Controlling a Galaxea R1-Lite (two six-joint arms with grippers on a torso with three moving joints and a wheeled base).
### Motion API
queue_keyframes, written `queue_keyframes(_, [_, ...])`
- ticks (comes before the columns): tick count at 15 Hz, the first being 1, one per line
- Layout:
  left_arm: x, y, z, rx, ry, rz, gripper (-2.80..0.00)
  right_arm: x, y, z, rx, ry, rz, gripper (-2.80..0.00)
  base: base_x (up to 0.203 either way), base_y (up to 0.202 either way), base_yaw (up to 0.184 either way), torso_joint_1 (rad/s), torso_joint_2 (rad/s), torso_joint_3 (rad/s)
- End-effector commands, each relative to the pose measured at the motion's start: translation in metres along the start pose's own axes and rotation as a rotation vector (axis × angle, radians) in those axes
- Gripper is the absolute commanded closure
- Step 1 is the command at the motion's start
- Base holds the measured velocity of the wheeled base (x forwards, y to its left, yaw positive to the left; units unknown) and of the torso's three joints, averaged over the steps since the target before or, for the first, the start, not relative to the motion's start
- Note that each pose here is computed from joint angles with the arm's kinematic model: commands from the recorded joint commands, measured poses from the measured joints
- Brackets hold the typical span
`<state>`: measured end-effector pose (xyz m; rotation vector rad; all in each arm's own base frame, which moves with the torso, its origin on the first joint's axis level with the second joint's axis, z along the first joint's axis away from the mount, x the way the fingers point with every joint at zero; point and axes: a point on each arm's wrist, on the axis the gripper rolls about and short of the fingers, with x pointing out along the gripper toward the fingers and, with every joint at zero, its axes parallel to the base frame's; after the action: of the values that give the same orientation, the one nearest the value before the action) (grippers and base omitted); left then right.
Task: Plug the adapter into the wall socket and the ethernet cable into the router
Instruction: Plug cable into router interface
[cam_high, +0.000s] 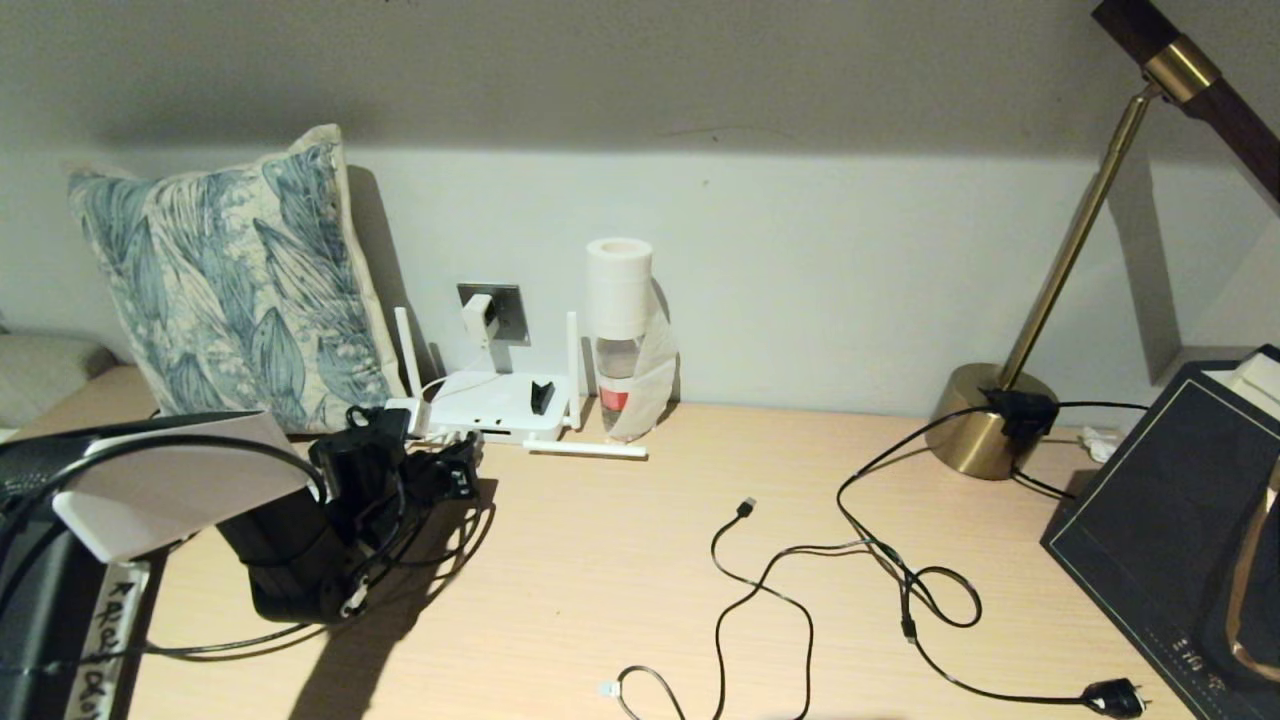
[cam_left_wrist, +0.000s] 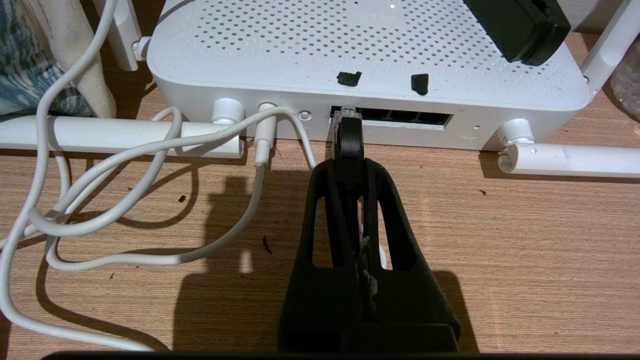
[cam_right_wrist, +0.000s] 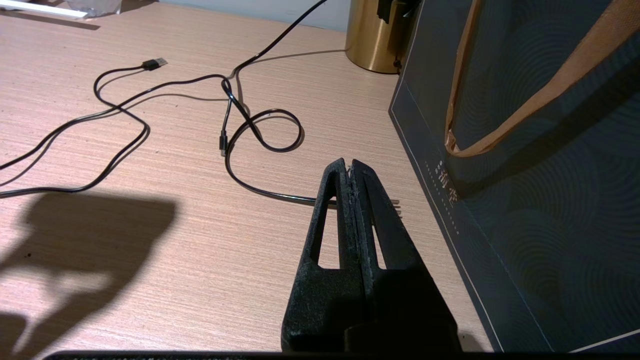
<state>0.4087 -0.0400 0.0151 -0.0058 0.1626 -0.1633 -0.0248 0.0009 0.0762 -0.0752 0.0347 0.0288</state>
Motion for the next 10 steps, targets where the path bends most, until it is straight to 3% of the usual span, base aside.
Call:
queue_keyframes(1, [0.0005,-0.0002,0.0009,0.001,-0.008,-0.001,0.00,0.0001,0.0000,0.0000,-0.001,0.002,0.000,0.00,0.000,0.000,0.000,0.000,0.00,0.000])
queue_keyframes(10, [0.0025,-0.0023,0.0020,0.002,-0.016,-0.006,0.00,0.0001,0.0000,0.0001,-0.001,0.001,0.000,0.00,0.000,0.000,0.000,0.000,0.00,0.000])
